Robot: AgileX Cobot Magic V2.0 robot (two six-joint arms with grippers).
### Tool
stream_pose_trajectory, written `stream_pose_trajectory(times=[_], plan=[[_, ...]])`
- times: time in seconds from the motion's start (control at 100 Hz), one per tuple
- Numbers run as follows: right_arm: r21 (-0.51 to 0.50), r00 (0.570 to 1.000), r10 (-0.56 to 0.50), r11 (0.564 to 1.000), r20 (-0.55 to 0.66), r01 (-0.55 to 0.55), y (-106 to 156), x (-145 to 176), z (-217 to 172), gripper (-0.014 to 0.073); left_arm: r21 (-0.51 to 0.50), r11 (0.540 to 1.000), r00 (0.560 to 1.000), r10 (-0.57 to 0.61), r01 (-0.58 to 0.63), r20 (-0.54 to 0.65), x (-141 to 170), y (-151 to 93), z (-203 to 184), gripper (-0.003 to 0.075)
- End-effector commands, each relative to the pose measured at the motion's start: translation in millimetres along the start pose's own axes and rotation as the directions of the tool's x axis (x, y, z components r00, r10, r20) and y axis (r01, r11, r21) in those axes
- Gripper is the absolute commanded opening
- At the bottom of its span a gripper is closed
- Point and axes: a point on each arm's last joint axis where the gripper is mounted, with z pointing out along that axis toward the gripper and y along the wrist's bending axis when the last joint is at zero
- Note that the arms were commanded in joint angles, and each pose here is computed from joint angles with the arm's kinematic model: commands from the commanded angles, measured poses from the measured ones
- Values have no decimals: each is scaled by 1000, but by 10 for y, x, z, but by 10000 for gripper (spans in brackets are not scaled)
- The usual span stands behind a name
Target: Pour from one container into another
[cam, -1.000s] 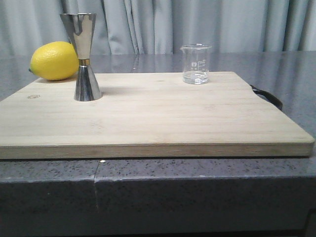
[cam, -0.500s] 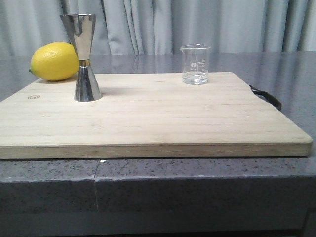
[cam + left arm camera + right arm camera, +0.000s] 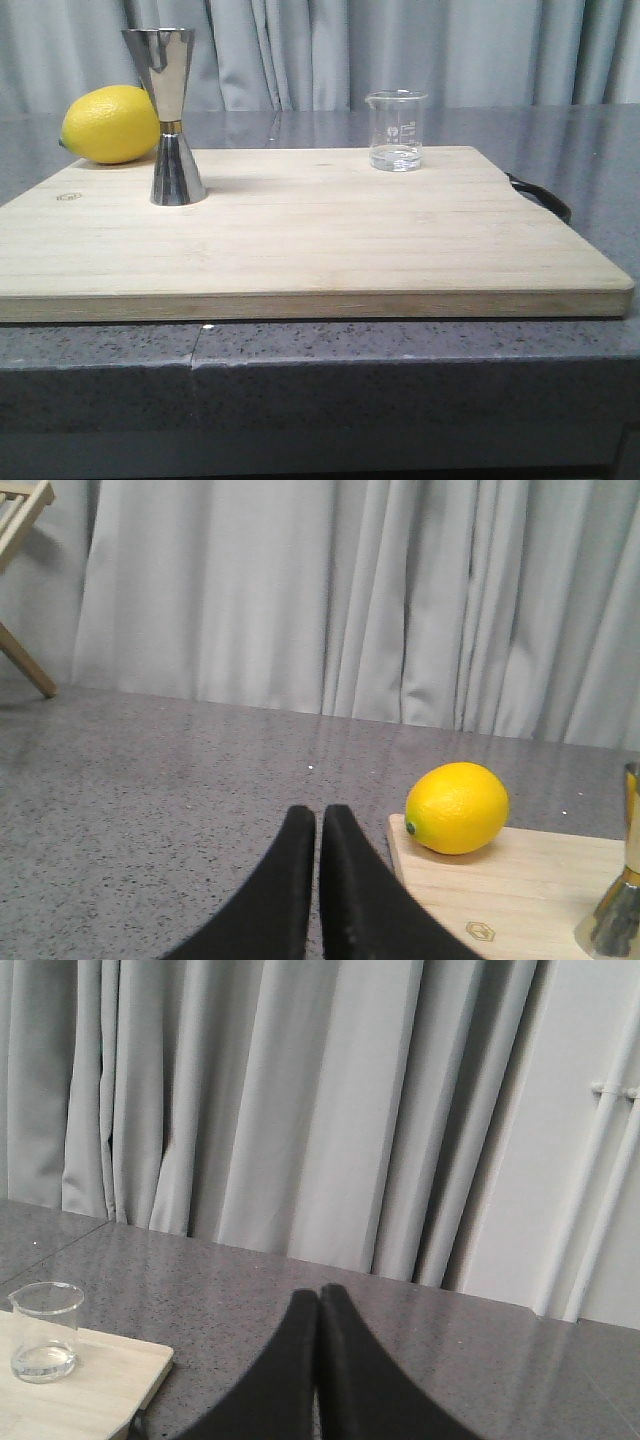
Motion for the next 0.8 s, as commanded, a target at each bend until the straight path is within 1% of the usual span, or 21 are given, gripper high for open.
stream_pose_trajectory(times=[0.0,0.11,0.42,0.6,0.65,0.7,0.79], plan=[[-29,998,-3,1000,58,4,13,-115,3,-75,45,998,999,-46,45,24,-97,-46,6,-20],[-50,997,-2,999,81,6,32,-135,1,-75,58,997,999,-48,46,21,-95,-56,4,-20],[-50,997,-2,999,80,6,32,-135,1,-75,74,996,998,-52,51,17,-93,-66,3,-20],[-50,997,-2,999,80,6,32,-135,1,-75,134,989,998,-57,56,2,-85,-107,-5,-20],[-50,997,-2,999,80,6,32,-135,1,-75,113,992,999,-53,53,0,-83,-83,-10,-19],[-50,997,-2,999,80,6,32,-135,1,-75,64,996,998,-55,55,-2,-79,-34,-15,-20],[-50,997,-2,999,80,6,32,-135,1,-75,38,999,999,-33,34,-11,-70,-4,-17,-20]])
